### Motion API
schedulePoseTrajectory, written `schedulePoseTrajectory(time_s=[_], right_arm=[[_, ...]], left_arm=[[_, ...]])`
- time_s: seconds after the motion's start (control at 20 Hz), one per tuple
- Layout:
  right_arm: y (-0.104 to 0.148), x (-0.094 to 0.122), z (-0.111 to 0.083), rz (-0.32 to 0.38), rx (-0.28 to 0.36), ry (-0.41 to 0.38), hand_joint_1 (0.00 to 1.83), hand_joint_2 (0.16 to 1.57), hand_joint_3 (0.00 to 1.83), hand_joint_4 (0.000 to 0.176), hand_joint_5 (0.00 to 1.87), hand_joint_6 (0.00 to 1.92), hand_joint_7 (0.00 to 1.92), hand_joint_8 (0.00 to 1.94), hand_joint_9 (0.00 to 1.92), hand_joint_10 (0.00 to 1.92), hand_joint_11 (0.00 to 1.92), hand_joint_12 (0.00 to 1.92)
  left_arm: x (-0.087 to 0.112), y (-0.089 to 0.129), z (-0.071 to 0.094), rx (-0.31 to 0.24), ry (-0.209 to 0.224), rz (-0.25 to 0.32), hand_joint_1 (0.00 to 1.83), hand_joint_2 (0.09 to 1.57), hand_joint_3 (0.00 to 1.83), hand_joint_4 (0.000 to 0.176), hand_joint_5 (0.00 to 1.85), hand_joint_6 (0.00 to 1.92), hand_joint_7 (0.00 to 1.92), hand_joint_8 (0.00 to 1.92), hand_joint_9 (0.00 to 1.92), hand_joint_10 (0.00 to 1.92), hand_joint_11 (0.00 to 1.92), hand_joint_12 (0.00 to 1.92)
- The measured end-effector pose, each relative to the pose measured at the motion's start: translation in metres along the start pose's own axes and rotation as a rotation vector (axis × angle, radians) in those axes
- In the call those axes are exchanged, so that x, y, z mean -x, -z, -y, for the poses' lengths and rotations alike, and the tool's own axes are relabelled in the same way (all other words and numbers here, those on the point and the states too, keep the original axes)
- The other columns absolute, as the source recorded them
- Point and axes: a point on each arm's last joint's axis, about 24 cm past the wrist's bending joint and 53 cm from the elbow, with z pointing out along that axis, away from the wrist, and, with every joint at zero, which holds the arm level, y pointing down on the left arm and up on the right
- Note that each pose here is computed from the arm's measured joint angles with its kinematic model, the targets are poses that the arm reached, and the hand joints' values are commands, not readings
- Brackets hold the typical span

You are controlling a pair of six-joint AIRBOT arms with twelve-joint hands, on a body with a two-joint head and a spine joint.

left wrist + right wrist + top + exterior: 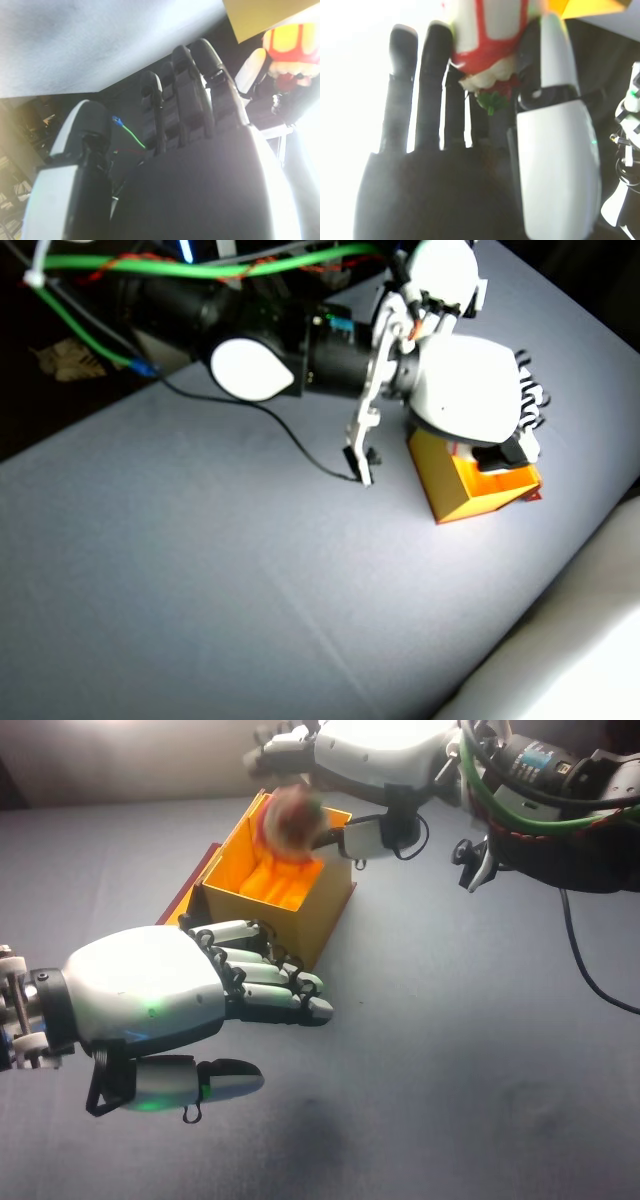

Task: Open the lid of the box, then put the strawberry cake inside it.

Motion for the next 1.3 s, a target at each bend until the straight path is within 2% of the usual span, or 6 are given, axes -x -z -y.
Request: schedulePoseTrajectory(time_s=[0.1,0.45,0.6,0.75,1.0,1.3], right_arm=[[0.0,-0.002,-0.002,-0.006,0.007,0.013,0.9,1.16,0.0,0.0,0.27,0.0,0.33,0.0,0.26,0.91,0.18,1.73],[0.013,-0.006,-0.019,-0.028,0.043,0.012,0.61,1.21,0.01,0.056,0.04,0.0,0.01,0.0,0.02,0.09,0.0,1.14],[0.032,0.011,-0.028,0.012,0.077,0.006,0.44,1.26,0.0,0.004,0.02,0.0,0.0,0.0,0.01,0.02,0.0,0.96],[0.063,0.022,-0.035,0.035,0.119,0.037,0.44,1.29,0.0,0.0,0.02,0.01,0.05,0.01,0.11,0.07,0.0,1.55],[0.119,0.01,-0.021,0.003,0.111,0.072,0.31,1.34,0.0,0.0,0.0,0.0,0.0,0.0,0.0,0.0,0.0,0.13],[0.186,0.007,0.005,0.034,0.066,0.009,0.35,1.36,0.0,0.048,0.0,0.0,0.0,0.0,0.0,0.0,0.0,0.0]], left_arm=[[-0.001,-0.001,0.0,-0.001,0.0,-0.002,0.51,1.41,0.0,0.0,0.43,0.01,0.36,0.01,0.43,0.04,0.0,1.3],[0.001,-0.001,0.0,0.0,0.005,0.005,0.5,1.4,0.0,0.0,0.42,0.01,0.33,0.01,0.4,0.02,0.0,1.24],[0.003,0.003,0.004,0.001,0.019,0.016,0.48,1.41,0.0,0.0,0.39,0.01,0.35,0.01,0.39,0.01,0.0,1.16],[0.009,0.01,0.008,-0.001,0.008,0.038,0.39,1.44,0.0,0.0,0.32,0.0,0.34,0.01,0.36,0.01,0.0,1.13],[0.029,0.036,-0.005,0.072,-0.004,0.13,0.44,1.43,0.0,0.019,0.25,0.0,0.27,0.0,0.29,0.0,0.0,1.21],[0.057,0.065,-0.015,0.122,-0.007,0.295,0.38,1.41,0.0,0.005,0.13,0.0,0.08,0.0,0.08,0.0,0.0,1.07]])
